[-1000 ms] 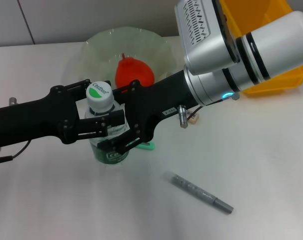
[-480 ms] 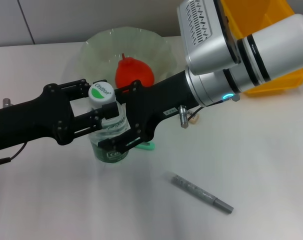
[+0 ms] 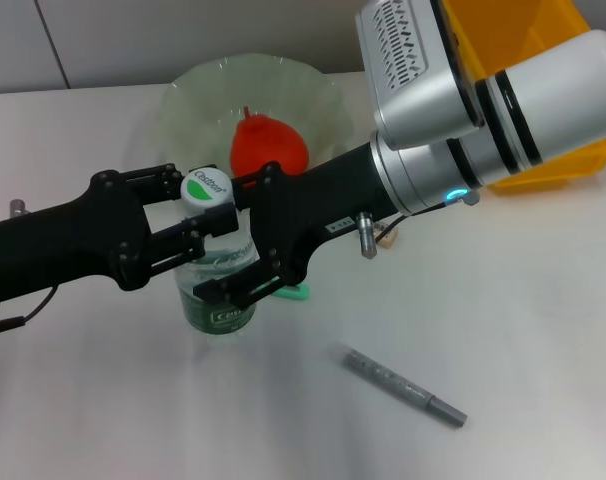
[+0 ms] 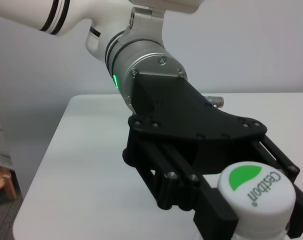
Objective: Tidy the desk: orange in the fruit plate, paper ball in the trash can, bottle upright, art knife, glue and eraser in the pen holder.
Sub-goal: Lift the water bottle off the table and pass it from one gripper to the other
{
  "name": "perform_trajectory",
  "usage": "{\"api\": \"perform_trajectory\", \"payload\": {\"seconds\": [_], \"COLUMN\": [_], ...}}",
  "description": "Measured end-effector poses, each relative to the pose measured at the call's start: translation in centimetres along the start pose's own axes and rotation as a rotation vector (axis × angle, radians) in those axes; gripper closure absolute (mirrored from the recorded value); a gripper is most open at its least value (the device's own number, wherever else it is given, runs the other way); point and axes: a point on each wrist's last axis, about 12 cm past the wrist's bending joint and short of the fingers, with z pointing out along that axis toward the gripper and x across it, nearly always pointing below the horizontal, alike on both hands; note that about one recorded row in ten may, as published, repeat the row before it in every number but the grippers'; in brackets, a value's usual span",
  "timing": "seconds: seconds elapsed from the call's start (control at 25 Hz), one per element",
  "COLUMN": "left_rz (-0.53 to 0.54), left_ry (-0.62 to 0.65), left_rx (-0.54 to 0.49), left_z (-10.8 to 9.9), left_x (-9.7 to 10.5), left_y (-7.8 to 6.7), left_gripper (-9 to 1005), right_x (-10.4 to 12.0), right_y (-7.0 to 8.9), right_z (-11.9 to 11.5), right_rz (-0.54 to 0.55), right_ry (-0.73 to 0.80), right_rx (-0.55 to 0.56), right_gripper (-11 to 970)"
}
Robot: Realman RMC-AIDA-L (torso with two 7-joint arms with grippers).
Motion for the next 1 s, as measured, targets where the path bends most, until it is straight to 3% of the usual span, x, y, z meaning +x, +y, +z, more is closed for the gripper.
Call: {"api": "perform_trajectory", "payload": {"seconds": [1.0], "left_rz": [-0.007], "left_ry": [0.000], "left_rx": [0.004], "left_z": [0.01], "left_x": [-0.49], "left_y": [0.22], "left_gripper": [542], "right_x": [0.28], "right_y": [0.02], "right_z": [-0.18], "right_rz": [0.013], "right_ry": [0.003], "right_rx": [0.002], "right_gripper": [171]}}
